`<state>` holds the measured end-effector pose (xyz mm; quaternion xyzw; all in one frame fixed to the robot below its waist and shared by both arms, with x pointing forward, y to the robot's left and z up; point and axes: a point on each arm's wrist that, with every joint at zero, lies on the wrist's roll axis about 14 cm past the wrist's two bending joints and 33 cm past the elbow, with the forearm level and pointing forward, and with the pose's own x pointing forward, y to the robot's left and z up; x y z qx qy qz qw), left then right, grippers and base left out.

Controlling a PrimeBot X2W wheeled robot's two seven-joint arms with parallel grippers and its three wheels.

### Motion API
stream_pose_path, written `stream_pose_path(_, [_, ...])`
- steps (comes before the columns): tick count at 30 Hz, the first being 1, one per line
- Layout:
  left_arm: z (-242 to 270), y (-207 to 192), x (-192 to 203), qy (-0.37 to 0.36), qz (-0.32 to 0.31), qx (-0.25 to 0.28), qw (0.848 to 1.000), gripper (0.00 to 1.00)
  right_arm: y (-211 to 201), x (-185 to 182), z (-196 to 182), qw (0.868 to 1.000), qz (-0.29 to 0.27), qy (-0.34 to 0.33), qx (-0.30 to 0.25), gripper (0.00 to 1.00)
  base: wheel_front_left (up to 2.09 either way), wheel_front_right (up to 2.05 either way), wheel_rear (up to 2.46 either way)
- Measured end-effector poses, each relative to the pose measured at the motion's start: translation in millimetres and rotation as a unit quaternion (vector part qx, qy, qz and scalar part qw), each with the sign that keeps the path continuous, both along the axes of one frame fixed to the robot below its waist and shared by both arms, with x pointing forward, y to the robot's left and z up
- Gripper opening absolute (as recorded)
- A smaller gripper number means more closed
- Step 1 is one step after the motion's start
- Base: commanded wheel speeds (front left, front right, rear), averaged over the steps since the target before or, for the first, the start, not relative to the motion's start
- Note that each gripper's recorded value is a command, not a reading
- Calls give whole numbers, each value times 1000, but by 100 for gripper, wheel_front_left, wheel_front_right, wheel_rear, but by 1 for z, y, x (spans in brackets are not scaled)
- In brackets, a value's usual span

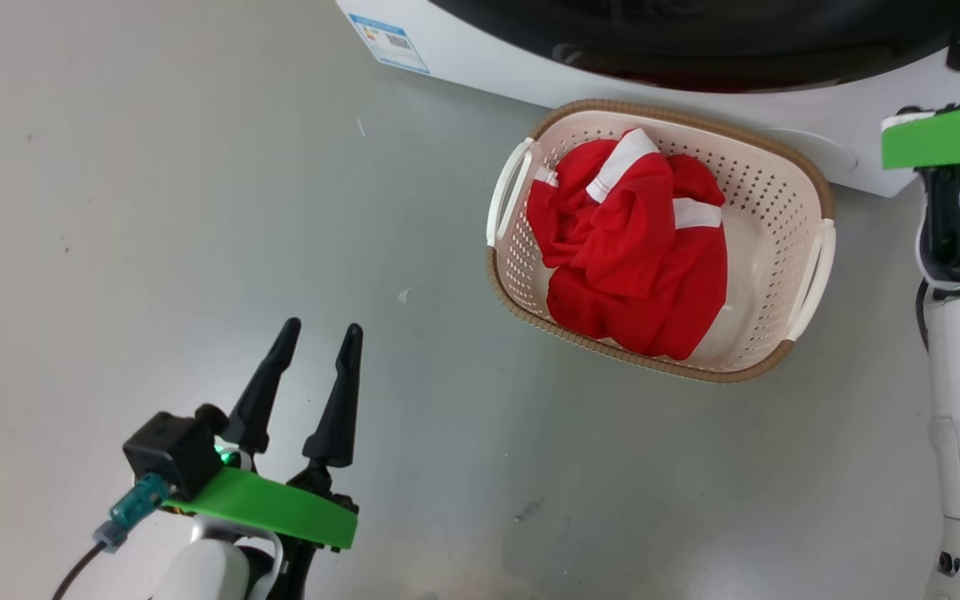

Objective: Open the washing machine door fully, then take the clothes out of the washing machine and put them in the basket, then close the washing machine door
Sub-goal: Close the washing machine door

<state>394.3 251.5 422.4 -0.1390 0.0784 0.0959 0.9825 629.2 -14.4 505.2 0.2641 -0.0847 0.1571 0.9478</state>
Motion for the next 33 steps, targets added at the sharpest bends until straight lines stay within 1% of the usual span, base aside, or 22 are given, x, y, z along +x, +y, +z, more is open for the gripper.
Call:
stream_pose_path(5, [-1, 1, 0, 2, 1, 1, 1000, 100, 0, 3, 1, 1000, -3, -2, 7, 0, 0, 0, 0])
stream_pose_path(13, [7, -1, 0, -9, -1, -1, 1000, 100, 5, -5, 14, 1000, 9, -15, -10, 0, 0, 0, 0])
stream_pose_path(14, [9, -1, 0, -12, -2, -1, 1000, 100, 7, -9, 13, 1000, 14, -13, -16, 8, 0, 0, 0])
stream_pose_path(16, [12, -1, -1, -16, -3, -1, 1000, 100, 11, -22, 5, 999, 26, -2, -29, 45, 0, 0, 0])
stream_pose_path(17, [14, -1, -2, -19, -4, 0, 1000, 100, 13, -30, -1, 999, 34, 6, -37, 66, 0, 0, 0])
stream_pose_path(18, [16, -1, -4, -20, -4, 1, 1000, 100, 15, -38, -8, 998, 40, 14, -45, 100, 0, 0, 0])
stream_pose_path(21, [20, 0, -10, -24, -8, 7, 1000, 100, 12, -60, -21, 996, 50, 35, -62, 100, 0, 0, 0])
stream_pose_path(25, [24, 1, -19, -26, -14, 12, 999, 100, 6, -87, -27, 994, 58, 46, -82, 100, 0, 0, 0])
stream_pose_path(33, [31, -6, -27, -37, -34, 16, 999, 100, -37, -137, -37, 992, 26, 76, -99, 100, 0, 0, 0])
